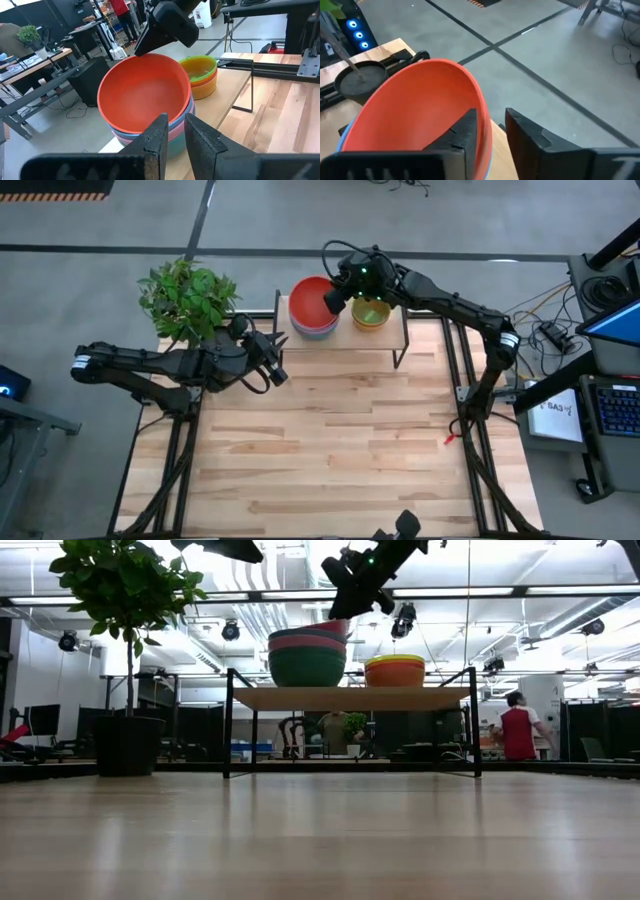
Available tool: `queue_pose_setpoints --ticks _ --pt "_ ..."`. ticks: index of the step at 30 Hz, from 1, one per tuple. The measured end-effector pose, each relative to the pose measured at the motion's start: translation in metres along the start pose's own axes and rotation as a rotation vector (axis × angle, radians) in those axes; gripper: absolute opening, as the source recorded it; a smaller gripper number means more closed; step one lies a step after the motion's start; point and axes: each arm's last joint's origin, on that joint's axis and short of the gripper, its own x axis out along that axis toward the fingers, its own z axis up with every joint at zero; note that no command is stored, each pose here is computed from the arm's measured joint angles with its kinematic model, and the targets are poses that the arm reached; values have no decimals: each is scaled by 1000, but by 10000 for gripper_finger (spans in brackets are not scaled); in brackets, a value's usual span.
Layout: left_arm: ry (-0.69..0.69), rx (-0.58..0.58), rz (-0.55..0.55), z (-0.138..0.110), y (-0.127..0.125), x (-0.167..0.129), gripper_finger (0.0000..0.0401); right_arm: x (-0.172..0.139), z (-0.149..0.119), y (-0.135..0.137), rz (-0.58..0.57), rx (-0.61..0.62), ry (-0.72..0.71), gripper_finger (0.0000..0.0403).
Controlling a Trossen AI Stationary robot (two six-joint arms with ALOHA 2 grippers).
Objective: Place and stack bowls onto a shelf
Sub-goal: Stack the big orange bowl on top of the big blue bowl
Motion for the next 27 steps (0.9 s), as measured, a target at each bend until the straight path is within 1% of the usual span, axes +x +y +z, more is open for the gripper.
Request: queue_pose_setpoints --ticks 3,6,9,11,13,17,19,22,27 --pt "0 -3 0 0 0 0 46 -7 4 -1 6 -32 -18 107" --pt "0 -7 0 0 0 0 46 -20 9 -2 35 -41 -47 115" --pt "2 -15 -1 0 0 0 46 -29 6 -2 104 -49 -66 106" --pt "2 -18 -3 -1 0 0 46 -31 2 -3 134 -54 -96 90" --pt "4 -21 -13 -2 -1 0 46 -30 -6 -6 152 -69 -133 66" --pt "5 -22 -23 -2 -2 0 46 -22 -26 -16 211 -53 -245 17" --pt "5 -22 -24 -2 -2 0 46 -17 -37 -21 226 -25 -283 13" --pt "4 -22 -25 -2 -2 0 46 -7 -54 -29 221 0 -289 11" --pt "4 -23 -25 -2 -2 0 46 5 -72 -34 223 14 -239 11"
